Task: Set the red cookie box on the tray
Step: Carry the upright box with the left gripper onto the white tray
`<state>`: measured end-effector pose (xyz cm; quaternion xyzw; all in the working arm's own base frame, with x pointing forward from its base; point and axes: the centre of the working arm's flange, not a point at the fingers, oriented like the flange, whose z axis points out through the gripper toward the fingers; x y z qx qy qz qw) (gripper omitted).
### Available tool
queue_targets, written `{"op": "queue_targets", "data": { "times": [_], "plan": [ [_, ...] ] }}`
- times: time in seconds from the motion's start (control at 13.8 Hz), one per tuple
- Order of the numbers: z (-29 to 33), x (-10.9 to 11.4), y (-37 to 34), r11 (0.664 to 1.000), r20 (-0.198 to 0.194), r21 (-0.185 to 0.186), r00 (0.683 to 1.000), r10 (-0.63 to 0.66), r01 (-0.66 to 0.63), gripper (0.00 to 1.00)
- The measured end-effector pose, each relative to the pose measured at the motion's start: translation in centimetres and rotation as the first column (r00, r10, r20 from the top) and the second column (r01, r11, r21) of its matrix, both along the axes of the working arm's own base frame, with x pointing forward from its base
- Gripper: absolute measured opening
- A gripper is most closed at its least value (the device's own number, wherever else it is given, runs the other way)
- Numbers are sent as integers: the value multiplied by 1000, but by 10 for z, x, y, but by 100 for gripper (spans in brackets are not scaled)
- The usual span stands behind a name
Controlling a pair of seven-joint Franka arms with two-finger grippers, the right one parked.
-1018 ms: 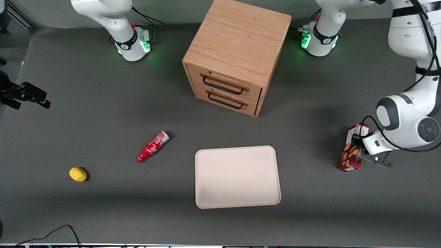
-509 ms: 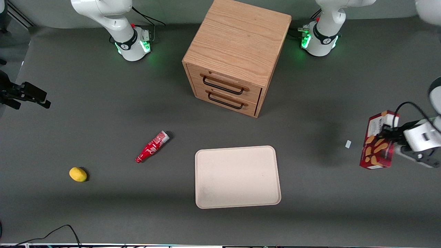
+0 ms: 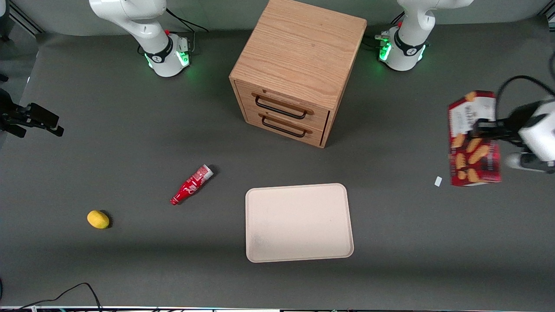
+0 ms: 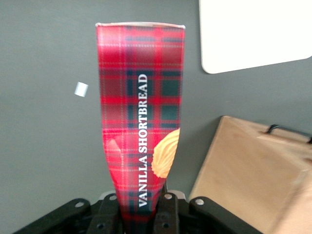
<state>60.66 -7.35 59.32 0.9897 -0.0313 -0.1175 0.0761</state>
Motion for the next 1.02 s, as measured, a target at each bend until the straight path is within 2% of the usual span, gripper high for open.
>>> {"op": "queue_targets", "data": {
  "times": [0.07, 0.29, 0.58, 0.87, 1.02],
  "plan": [
    [-2, -1, -31, 1000, 0, 11, 1000, 19, -19, 23],
    [-23, 13, -101, 997, 75, -3, 994, 80, -80, 23],
    [-116, 46, -170, 988, 152, -17, 976, 154, -154, 23],
    [-211, 64, -206, 988, 209, 10, 967, 149, -154, 23],
    [-234, 71, -209, 986, 260, 24, 954, 152, -163, 23]
  ]
}}
